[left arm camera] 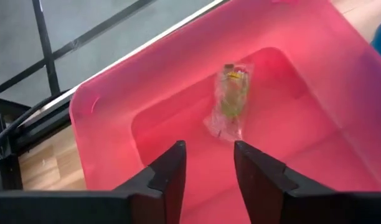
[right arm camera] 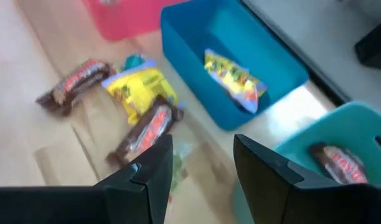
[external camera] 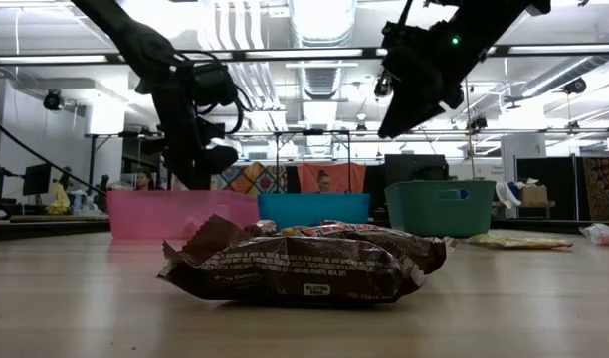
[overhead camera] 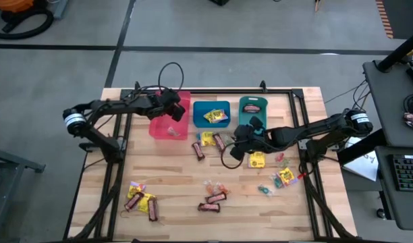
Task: Sort candy
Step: Put the yellow candy into the blue bin
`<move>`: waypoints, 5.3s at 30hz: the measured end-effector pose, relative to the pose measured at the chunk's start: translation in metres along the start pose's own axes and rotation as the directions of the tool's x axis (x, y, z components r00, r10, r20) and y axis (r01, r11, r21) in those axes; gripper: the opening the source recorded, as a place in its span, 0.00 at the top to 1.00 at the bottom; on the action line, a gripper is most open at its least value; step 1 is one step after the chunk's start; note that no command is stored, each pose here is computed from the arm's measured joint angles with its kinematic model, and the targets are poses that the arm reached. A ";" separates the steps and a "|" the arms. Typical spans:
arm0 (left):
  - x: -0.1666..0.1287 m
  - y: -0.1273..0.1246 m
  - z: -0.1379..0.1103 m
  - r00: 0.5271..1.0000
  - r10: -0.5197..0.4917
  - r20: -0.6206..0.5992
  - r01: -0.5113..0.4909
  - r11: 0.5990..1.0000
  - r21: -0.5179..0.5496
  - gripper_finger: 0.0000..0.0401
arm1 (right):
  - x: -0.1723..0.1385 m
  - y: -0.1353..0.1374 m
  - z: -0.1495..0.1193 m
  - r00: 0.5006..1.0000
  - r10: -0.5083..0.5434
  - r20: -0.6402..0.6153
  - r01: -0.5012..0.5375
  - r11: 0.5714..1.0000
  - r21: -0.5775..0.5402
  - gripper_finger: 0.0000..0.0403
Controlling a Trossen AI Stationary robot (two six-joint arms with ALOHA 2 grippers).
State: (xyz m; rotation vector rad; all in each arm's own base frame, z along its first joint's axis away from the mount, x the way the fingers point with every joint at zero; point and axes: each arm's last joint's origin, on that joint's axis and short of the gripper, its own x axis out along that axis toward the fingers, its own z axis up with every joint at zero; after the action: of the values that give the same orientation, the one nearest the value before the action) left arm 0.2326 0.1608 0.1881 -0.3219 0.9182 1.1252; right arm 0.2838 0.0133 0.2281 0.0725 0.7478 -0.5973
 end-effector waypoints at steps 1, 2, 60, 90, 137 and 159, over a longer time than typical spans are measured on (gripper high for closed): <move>-0.002 0.000 0.000 1.000 -0.004 0.007 0.004 1.000 0.004 0.68 | 0.000 0.000 -0.001 1.000 0.018 -0.016 -0.018 1.000 0.001 0.60; -0.004 0.000 0.001 1.000 -0.008 0.014 0.008 1.000 0.010 0.67 | 0.000 0.001 -0.002 0.998 0.046 -0.034 -0.046 0.999 0.001 0.60; -0.114 -0.035 -0.006 0.425 -0.822 0.379 0.615 0.570 0.545 0.65 | 0.004 0.001 -0.076 0.757 0.329 -0.564 -0.471 0.873 -0.123 0.60; -0.098 -0.046 -0.010 0.469 -0.822 0.322 0.654 0.569 0.498 0.65 | 0.026 0.016 -0.099 0.729 0.209 -0.652 -0.402 0.901 -0.161 0.96; -0.061 -0.162 -0.043 -0.286 -0.942 0.174 0.655 -0.060 0.754 0.52 | -0.036 0.016 0.006 0.493 0.859 0.138 -0.664 0.475 -0.578 0.97; -0.056 -0.168 -0.034 -0.282 -0.946 0.161 0.702 -0.089 0.706 0.97 | -0.021 0.000 0.008 0.665 0.728 0.165 -0.560 0.633 -0.535 0.97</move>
State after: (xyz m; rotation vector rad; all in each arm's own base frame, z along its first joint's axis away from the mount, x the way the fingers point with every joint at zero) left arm 0.3569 0.0310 0.1745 -0.1538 -0.0778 -0.5136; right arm 0.2764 0.0217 0.2478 -0.1860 0.4144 0.2913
